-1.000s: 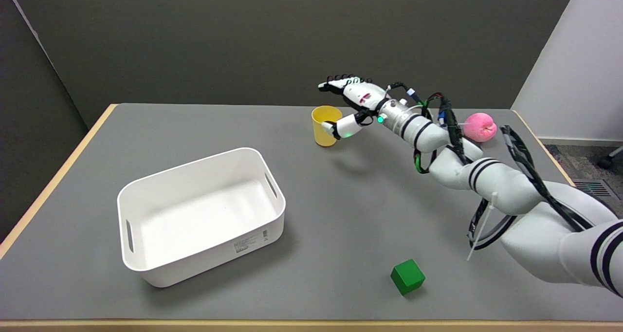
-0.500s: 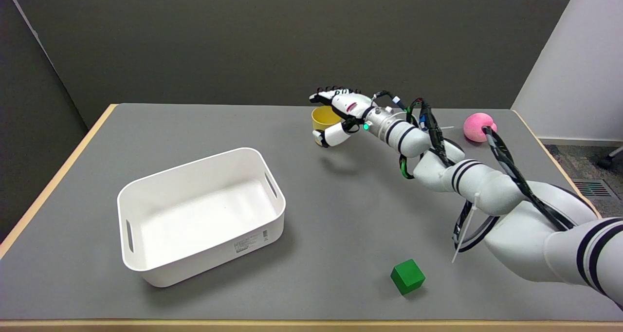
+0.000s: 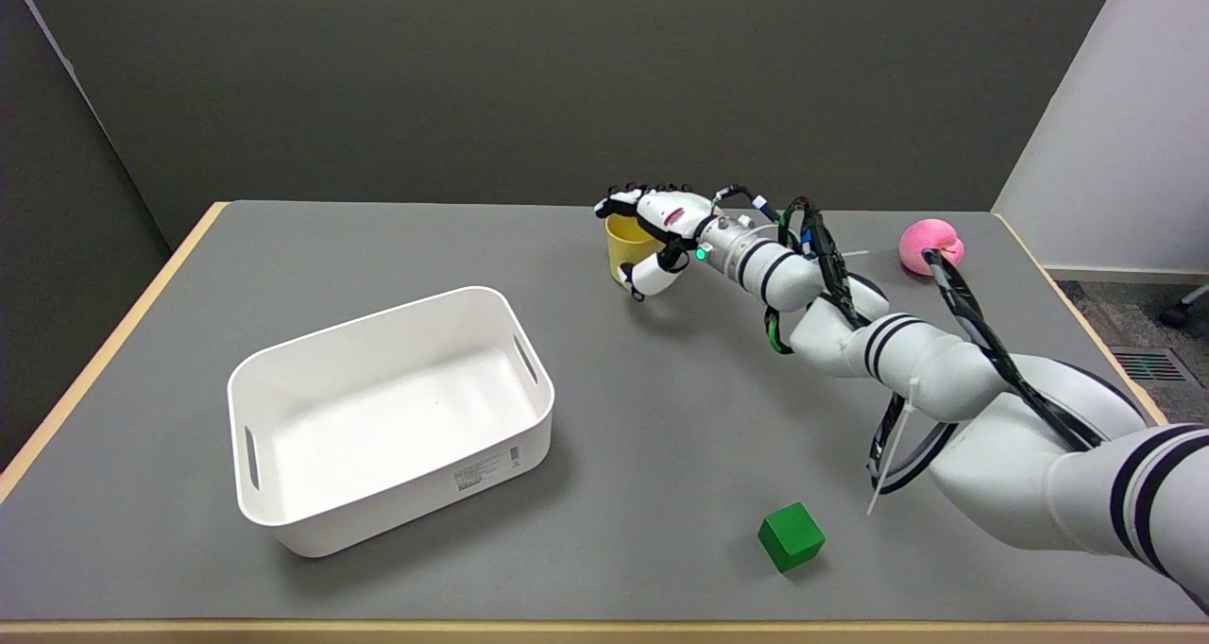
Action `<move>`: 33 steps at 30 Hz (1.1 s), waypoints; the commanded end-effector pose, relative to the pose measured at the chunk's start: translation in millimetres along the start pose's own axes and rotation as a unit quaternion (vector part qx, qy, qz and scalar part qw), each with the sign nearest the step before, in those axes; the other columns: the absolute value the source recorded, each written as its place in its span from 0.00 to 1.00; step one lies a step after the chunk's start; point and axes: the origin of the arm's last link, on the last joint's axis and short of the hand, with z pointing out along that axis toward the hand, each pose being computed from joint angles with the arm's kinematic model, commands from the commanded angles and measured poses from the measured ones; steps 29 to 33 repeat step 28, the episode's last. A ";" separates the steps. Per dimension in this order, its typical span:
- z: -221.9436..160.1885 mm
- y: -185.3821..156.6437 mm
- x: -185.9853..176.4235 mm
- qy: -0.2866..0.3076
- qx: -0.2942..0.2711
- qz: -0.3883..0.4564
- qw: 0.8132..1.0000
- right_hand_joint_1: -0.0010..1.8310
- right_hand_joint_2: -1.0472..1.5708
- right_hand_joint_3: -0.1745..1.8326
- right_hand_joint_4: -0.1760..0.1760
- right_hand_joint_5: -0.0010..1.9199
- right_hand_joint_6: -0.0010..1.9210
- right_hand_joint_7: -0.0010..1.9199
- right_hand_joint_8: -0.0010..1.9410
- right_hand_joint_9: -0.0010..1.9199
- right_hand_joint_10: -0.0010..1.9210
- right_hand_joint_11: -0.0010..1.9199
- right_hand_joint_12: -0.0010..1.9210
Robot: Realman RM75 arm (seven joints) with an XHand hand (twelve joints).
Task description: Pick up the cup.
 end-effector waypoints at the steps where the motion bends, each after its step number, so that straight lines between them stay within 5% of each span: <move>1: -0.9 -0.5 -6.0 -0.006 -0.002 -0.002 1.000 0.61 0.74 0.54 0.70 0.16 0.58 0.29 0.36 0.29 0.57 0.31 0.89; 3: -2.3 0.7 -4.1 0.002 0.002 0.003 1.000 0.60 0.88 0.16 0.46 0.26 0.88 0.35 0.71 0.35 0.62 0.36 0.98; 5: -3.2 1.0 -1.3 0.010 0.007 0.007 1.000 0.69 0.89 0.12 0.22 0.25 0.90 0.34 0.74 0.35 0.81 0.36 0.97; 6: -3.9 1.0 1.2 0.016 0.010 0.010 1.000 0.71 0.89 0.12 0.20 0.25 0.89 0.34 0.75 0.35 0.84 0.36 0.98; 16: -21.2 -16.6 62.3 0.122 0.078 0.003 0.989 0.71 0.85 0.20 0.21 0.27 0.86 0.36 0.73 0.36 0.85 0.39 1.00; 23: -69.2 -90.0 129.2 0.227 0.227 -0.056 0.945 0.72 0.85 0.16 0.17 0.29 0.84 0.39 0.69 0.38 0.81 0.43 1.00; 28: -105.3 -142.6 135.4 0.254 0.321 -0.096 0.907 0.72 0.86 0.15 0.15 0.29 0.84 0.39 0.69 0.38 0.80 0.45 0.99; 33: -105.3 -142.6 135.4 0.254 0.321 -0.096 0.907 0.72 0.86 0.15 0.15 0.29 0.84 0.39 0.69 0.38 0.80 0.45 0.99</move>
